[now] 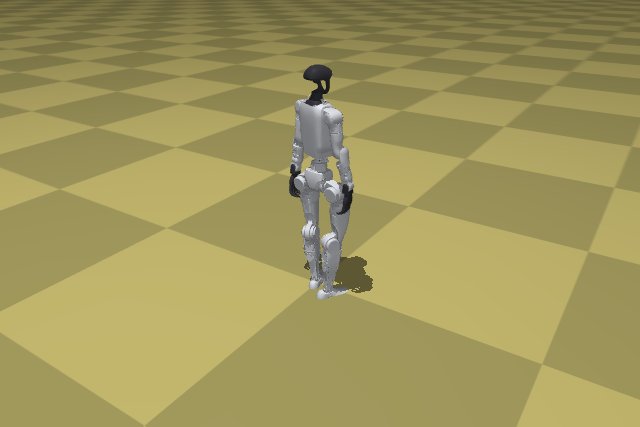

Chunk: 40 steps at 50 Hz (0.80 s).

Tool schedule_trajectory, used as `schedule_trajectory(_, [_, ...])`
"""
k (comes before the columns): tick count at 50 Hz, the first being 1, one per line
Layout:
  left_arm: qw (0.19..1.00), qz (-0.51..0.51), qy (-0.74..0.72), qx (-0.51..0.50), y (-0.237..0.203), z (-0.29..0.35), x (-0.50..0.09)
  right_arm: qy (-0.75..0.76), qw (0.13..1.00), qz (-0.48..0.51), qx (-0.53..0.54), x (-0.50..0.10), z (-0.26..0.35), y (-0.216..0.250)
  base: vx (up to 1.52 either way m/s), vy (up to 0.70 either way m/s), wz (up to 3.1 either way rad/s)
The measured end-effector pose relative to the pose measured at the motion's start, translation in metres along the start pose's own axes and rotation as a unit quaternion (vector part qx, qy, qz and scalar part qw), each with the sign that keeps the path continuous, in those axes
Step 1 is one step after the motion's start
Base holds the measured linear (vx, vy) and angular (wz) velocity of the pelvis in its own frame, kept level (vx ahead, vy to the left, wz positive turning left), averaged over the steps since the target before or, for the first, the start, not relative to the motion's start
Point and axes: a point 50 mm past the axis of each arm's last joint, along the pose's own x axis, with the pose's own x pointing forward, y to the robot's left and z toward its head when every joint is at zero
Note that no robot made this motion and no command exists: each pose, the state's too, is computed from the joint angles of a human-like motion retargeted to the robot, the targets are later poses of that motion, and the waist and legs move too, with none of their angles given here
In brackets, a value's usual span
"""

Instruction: In place motions

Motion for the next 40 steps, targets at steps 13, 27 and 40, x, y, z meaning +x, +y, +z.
schedule_trajectory(13, [0.992,-0.044,-0.113,0.021,-0.027,0.065,-0.009,0.129,0.991,0.018,-0.017,-0.002,-0.057,0.008,-0.01,-0.02,-0.34])
schedule_trajectory(27, [0.999,-0.025,0.012,-0.016,-0.015,-0.009,0.003,0.109,0.994,0.015,0.011,-0.001,-0.052,0.007,0.01,-0.01,0.09])
schedule_trajectory(40, [0.999,-0.026,0.028,-0.011,-0.013,-0.019,0.003,0.084,0.996,0.032,-0.008,0.001,-0.038,0.012,0.00,0.00,0.00])
